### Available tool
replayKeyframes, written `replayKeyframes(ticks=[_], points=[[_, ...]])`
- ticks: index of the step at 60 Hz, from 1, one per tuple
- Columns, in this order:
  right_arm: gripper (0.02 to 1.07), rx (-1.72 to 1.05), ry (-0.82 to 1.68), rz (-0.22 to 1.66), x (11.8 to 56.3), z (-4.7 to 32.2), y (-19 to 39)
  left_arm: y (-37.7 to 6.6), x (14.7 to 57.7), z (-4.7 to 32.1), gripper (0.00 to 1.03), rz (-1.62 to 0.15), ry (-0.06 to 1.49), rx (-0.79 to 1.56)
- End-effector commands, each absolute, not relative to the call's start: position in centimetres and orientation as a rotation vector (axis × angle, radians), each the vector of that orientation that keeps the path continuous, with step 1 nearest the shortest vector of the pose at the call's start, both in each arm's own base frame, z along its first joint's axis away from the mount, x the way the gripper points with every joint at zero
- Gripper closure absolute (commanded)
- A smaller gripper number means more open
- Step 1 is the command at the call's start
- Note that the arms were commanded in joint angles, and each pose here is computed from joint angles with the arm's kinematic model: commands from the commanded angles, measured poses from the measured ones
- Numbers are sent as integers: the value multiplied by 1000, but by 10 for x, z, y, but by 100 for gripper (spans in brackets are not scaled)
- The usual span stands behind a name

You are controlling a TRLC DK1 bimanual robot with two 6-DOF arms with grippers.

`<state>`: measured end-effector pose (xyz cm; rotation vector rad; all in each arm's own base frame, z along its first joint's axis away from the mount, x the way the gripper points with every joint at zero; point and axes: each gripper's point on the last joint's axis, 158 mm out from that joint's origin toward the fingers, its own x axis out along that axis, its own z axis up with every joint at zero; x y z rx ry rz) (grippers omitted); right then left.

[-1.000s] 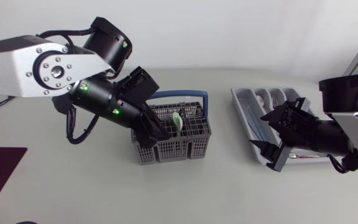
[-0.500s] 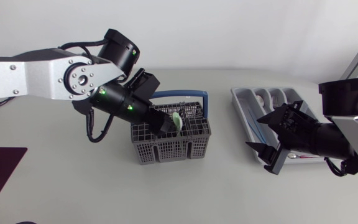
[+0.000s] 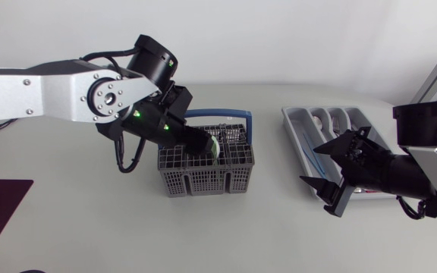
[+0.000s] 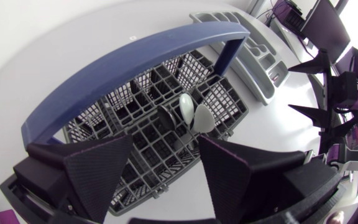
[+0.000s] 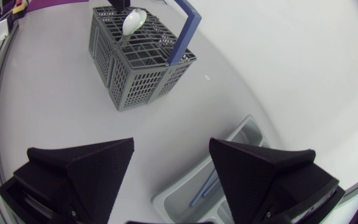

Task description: Unload the cutlery basket into the drawer organizer.

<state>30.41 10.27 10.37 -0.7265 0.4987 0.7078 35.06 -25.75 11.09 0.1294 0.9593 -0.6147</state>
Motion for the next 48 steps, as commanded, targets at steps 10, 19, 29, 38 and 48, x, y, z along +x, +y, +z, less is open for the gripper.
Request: replayKeyframes(ticks=[10,19,29,38,48], points=[[20,-719,520,719,295,89,100,-258,344,104,13,-584,964,128],[20,-709,518,730,293,88,103,-260,343,101,13,-579,967,114],[20,-681,501,744,295,80,114,-260,343,105,13,-562,947,139],[20,-676,510,764,295,72,122,-259,348,106,13,-539,929,130],[20,-672,515,782,294,67,129,-260,352,107,13,-517,907,126]])
